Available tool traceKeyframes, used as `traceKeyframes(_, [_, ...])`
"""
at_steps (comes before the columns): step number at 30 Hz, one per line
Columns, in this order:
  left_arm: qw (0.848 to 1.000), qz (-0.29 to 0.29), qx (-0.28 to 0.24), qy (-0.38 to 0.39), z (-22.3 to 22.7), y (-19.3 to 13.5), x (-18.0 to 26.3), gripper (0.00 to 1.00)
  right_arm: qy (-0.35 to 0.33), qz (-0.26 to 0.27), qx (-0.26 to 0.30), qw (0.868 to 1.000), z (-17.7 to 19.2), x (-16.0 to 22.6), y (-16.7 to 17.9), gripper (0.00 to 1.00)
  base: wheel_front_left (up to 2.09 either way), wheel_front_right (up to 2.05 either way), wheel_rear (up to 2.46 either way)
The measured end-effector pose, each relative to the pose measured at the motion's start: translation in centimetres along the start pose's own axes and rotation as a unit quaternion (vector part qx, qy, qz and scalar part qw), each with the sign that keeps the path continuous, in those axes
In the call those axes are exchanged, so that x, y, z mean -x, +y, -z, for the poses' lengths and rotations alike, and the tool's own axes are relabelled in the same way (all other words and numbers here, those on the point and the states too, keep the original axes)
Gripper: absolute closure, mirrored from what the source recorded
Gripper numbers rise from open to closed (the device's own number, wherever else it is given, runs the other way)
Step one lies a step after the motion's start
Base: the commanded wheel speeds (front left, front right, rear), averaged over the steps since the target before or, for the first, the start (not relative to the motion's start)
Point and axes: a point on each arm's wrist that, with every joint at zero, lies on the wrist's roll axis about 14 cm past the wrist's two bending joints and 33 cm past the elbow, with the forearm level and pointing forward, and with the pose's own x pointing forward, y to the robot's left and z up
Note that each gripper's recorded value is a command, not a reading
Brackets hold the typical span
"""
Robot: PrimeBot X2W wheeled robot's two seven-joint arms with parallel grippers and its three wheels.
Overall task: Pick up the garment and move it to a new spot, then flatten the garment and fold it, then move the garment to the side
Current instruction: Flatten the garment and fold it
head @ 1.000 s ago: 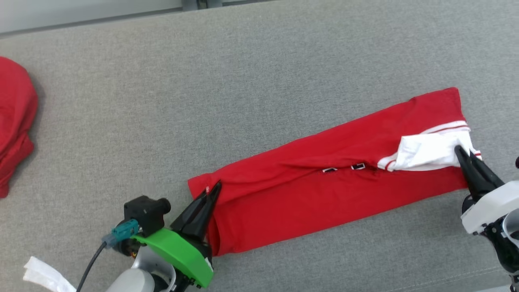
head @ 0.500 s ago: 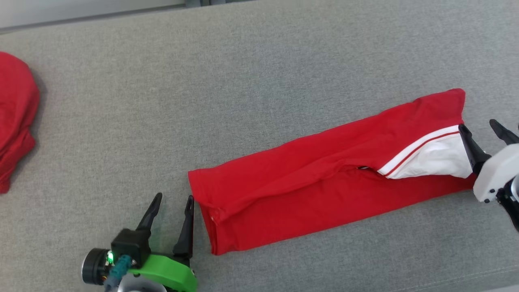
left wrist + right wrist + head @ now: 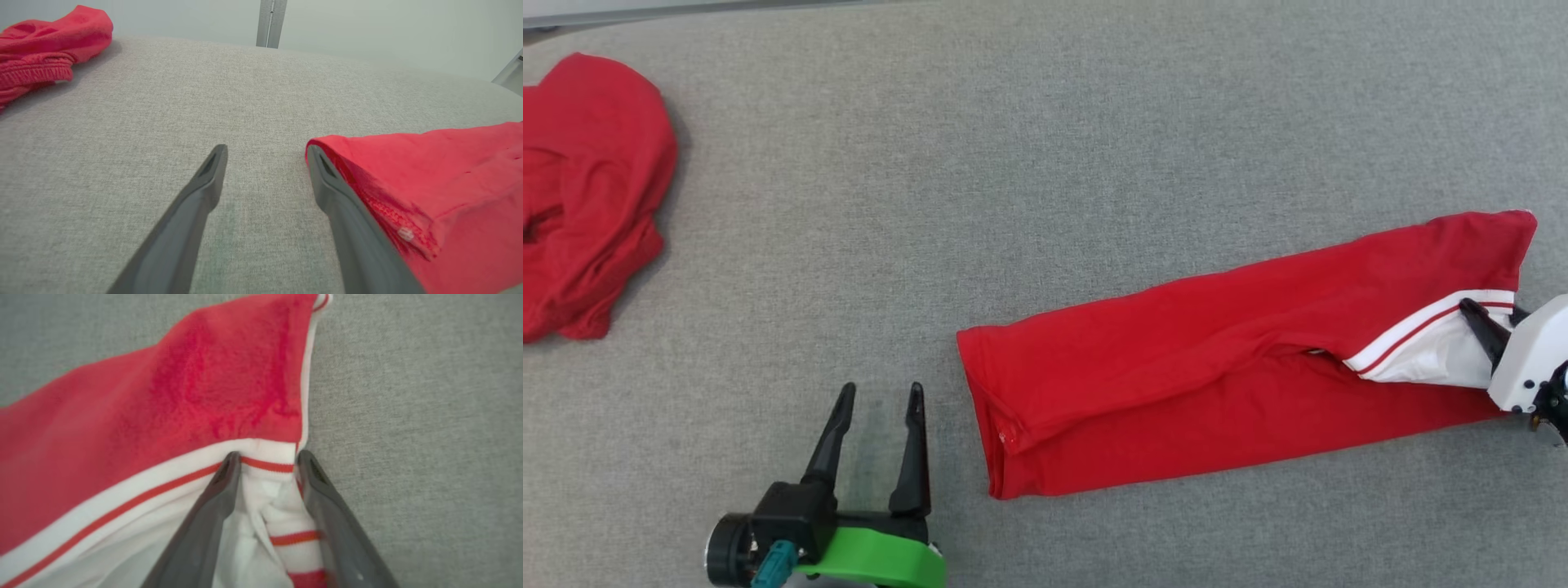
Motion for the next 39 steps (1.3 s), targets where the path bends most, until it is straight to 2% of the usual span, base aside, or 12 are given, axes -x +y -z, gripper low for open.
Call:
traceKeyframes(2, [1.0,-0.005,0.0,-0.005,-0.3,0.5,0.3,0.0,-0.02,-0.007,-0.025,0.999,-1.0,0.6,-0.2,1.0,0.0,0.0,0.0])
traceKeyframes(4, [1.0,-0.006,0.0,-0.005,-0.3,0.8,0.6,0.0,-0.034,0.008,-0.056,0.998,-1.9,1.5,-2.3,1.0,0.0,0.0,0.0])
traceKeyframes(9, [1.0,0.007,-0.003,-0.002,0.0,0.7,1.3,0.0,-0.063,0.135,-0.069,0.986,-4.9,7.0,-13.2,1.0,0.0,0.0,0.0])
traceKeyframes(12, [1.0,0.001,-0.001,-0.002,0.0,1.1,2.1,0.0,-0.083,0.133,-0.06,0.986,-7.1,8.6,-13.6,1.0,0.0,0.0,0.0])
traceKeyframes(15, [1.0,-0.006,-0.001,-0.004,0.0,1.6,3.1,0.0,-0.109,0.087,-0.031,0.99,-9.5,9.5,-10.7,1.0,0.0,0.0,0.0])
traceKeyframes(18, [1.0,-0.012,0.011,-0.01,-0.3,1.7,4.1,0.0,-0.127,0.006,0.0,0.992,-10.4,9.5,-4.9,1.0,0.0,0.0,0.0])
traceKeyframes(23, [0.999,-0.015,0.021,-0.024,-1.0,1.1,4.7,0.0,-0.127,-0.128,0.027,0.983,-8.2,9.0,6.0,1.0,0.0,0.0,0.0])
traceKeyframes(26, [0.999,-0.019,0.021,-0.023,-1.0,0.8,4.5,0.0,-0.109,-0.191,0.013,0.976,-5.2,7.7,11.7,1.0,0.0,0.0,0.0])
traceKeyframes(32, [0.999,-0.028,0.019,-0.013,-0.4,0.8,4.2,0.0,-0.079,-0.209,0.006,0.975,-1.7,5.1,15.7,1.0,0.0,0.0,0.0])
traceKeyframes(38, [0.999,-0.04,0.018,-0.005,0.1,1.3,4.4,0.0,-0.071,-0.233,0.01,0.97,-1.1,4.6,18.1,1.0,0.0,0.0,0.0])
traceKeyframes(39, [0.999,-0.04,0.017,-0.003,0.2,1.3,4.4,0.0,-0.076,-0.236,0.011,0.969,-1.3,4.7,18.3,0.71,0.0,0.0,0.0])
